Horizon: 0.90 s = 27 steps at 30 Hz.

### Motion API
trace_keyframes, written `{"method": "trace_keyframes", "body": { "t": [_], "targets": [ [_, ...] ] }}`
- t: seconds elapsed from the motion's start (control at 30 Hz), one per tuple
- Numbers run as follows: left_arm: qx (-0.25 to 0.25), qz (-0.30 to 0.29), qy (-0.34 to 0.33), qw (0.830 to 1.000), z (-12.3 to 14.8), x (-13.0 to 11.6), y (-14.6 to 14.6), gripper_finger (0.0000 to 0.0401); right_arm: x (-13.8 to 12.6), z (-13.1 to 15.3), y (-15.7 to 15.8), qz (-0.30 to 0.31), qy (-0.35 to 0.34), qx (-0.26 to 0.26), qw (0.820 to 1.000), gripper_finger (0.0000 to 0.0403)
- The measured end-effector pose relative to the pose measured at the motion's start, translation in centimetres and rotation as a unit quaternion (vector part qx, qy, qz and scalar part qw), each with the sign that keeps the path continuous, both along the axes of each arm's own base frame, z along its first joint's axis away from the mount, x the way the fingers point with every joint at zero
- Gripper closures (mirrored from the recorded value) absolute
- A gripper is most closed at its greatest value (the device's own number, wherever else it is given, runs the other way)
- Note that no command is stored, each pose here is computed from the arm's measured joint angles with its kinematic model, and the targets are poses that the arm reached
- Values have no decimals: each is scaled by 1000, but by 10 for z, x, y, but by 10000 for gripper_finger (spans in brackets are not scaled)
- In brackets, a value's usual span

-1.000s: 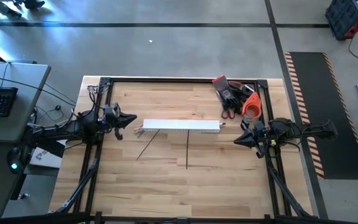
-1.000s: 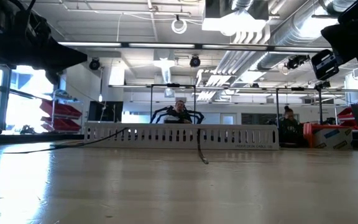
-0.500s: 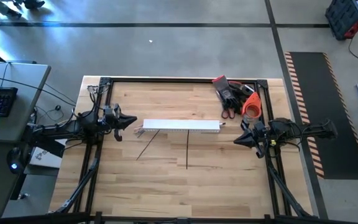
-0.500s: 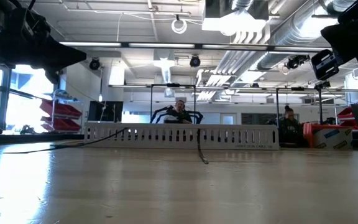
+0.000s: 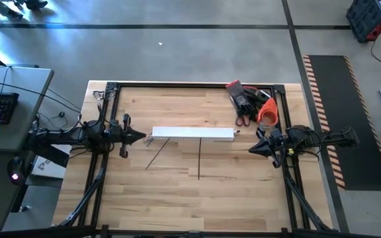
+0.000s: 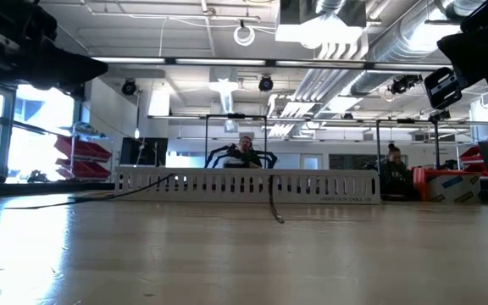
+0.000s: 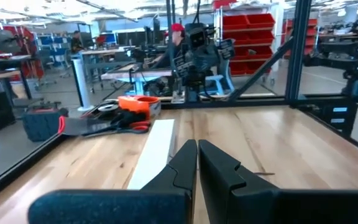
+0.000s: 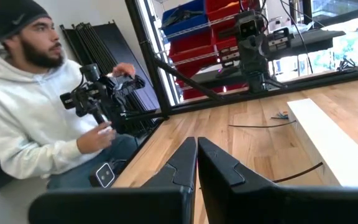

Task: Ziptie cables
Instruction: Return to Home Position

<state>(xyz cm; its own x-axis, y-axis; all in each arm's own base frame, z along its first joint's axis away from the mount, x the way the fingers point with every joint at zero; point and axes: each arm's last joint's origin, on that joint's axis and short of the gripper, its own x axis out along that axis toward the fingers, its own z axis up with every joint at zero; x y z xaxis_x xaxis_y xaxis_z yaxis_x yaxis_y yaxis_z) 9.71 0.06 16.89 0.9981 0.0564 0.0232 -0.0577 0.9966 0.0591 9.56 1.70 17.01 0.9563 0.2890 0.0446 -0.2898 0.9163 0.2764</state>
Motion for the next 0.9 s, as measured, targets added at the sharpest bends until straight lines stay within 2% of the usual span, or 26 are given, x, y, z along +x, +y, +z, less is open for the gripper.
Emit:
{"method": "trace_keyframes", "body": {
  "t": [0.9],
  "targets": [
    [-2,-6,0,1000,0,0,-1,401,0,0,0,0,0,0,1000,403]
  ]
}}
